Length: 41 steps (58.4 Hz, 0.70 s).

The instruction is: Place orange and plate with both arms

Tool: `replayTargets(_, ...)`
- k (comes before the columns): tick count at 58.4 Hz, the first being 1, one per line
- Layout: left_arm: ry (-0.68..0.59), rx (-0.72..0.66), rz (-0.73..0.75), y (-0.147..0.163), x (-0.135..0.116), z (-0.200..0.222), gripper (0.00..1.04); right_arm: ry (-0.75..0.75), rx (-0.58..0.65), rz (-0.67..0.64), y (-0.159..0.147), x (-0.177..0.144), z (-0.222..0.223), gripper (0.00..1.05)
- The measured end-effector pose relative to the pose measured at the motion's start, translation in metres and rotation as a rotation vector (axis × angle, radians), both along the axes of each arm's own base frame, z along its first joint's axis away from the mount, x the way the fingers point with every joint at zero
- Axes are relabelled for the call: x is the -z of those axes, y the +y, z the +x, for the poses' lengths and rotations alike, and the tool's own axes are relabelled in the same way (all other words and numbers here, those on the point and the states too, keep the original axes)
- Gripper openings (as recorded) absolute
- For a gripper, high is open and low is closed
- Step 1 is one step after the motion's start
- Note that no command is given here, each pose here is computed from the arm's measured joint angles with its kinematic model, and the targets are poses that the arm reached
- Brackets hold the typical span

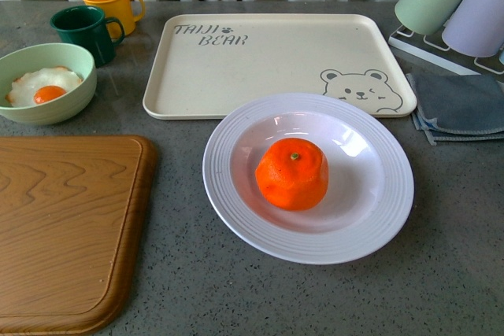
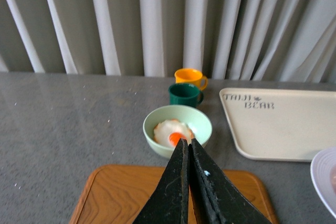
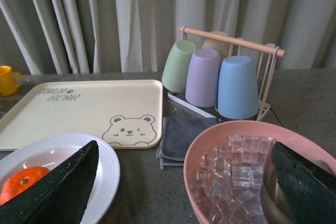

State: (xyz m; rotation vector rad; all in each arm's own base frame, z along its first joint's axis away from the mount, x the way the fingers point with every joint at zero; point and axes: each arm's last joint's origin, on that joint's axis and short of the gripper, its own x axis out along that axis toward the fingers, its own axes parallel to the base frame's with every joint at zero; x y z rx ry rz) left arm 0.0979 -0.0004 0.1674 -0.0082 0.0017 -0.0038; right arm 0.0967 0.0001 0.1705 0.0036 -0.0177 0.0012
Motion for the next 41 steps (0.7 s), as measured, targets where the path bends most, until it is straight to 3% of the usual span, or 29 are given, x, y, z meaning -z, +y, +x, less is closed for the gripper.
replayTargets(13,0.000,-0.001,0.000,0.0001,0.0000,-0.0001,0.06,0.000,0.000,0.000,0.0000,0.0000,0.0000,0.96)
replayTargets(20,-0.001,-0.001,0.000,0.0001,0.0000,-0.0002,0.31,0.000,0.000,0.000,0.0000,0.0000,0.0000,0.96)
replayTargets(41,-0.001,-0.001,0.000,0.0001,0.0000,-0.0002,0.93,0.021,-0.015,0.011,0.0002,0.0003,0.0004,0.96)
